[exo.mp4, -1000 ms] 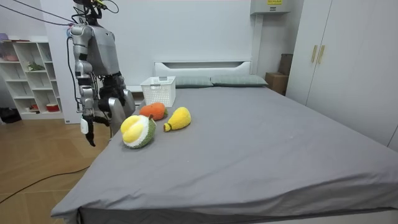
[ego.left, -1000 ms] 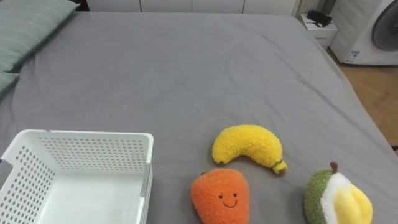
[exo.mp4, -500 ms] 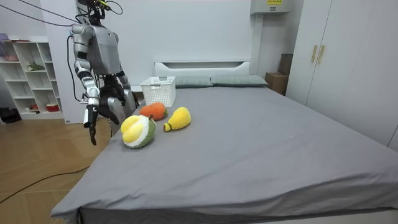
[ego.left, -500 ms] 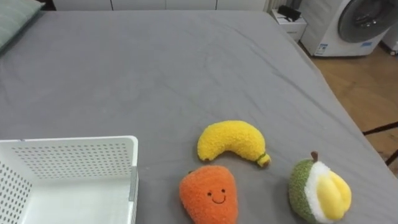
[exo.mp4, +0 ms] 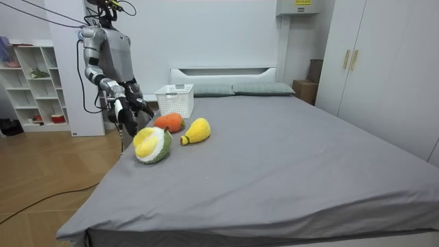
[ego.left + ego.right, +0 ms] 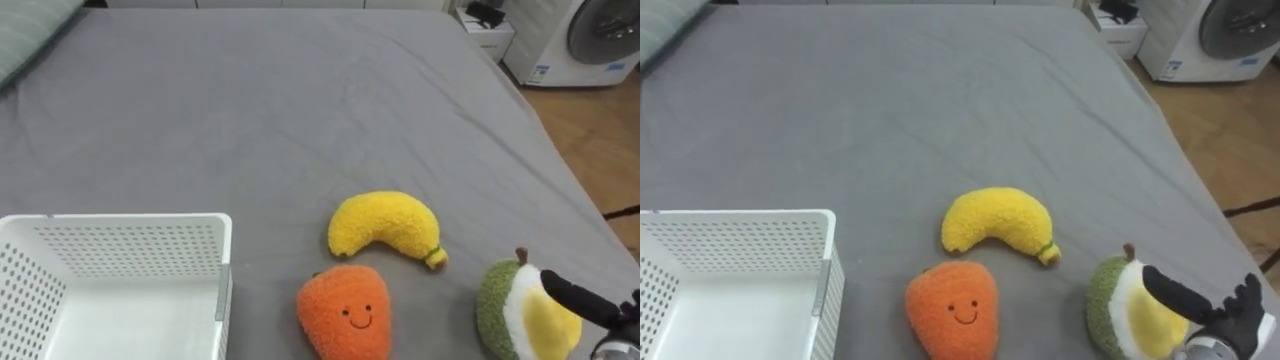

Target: Collect toys from the bed

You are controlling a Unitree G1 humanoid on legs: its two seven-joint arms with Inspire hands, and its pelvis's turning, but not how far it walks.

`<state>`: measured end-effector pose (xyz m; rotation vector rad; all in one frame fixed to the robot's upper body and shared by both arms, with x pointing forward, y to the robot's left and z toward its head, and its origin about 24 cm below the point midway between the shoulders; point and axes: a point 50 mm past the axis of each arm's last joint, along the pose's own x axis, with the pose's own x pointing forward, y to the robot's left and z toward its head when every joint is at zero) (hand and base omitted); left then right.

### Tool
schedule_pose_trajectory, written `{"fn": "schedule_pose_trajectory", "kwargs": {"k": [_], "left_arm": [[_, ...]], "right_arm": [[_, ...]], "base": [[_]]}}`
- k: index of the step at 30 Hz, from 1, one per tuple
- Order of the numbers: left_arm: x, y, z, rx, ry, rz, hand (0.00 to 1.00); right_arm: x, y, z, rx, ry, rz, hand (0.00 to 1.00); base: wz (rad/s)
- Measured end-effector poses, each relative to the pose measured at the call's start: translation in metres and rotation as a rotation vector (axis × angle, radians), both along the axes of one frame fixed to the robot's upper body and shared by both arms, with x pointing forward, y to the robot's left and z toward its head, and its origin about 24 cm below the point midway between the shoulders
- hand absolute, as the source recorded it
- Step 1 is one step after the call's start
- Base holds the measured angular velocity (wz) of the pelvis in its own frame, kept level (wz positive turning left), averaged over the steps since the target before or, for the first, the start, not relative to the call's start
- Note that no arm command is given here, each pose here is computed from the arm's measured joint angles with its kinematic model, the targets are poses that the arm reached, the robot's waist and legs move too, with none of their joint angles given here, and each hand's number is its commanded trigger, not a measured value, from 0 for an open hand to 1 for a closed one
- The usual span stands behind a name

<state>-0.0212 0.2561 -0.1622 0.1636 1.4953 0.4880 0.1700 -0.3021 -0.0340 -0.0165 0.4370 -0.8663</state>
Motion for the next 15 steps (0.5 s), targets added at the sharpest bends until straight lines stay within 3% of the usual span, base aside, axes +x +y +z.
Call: {"fn": "schedule_pose_trajectory", "kwargs": {"k": [6,15], "left_arm": [[0.000,-0.004,-0.002,-0.015,0.014,-0.032,0.00],[-0.001,-0.005,-0.002,-0.020,0.019,-0.047,0.00]], "right_arm": [[0.017,0.015,0.019,-0.239,0.022,0.196,0.00],[0.024,0.027,0.020,-0.283,0.042,0.322,0.00]], "base": [[0.00],[0.00]]}}
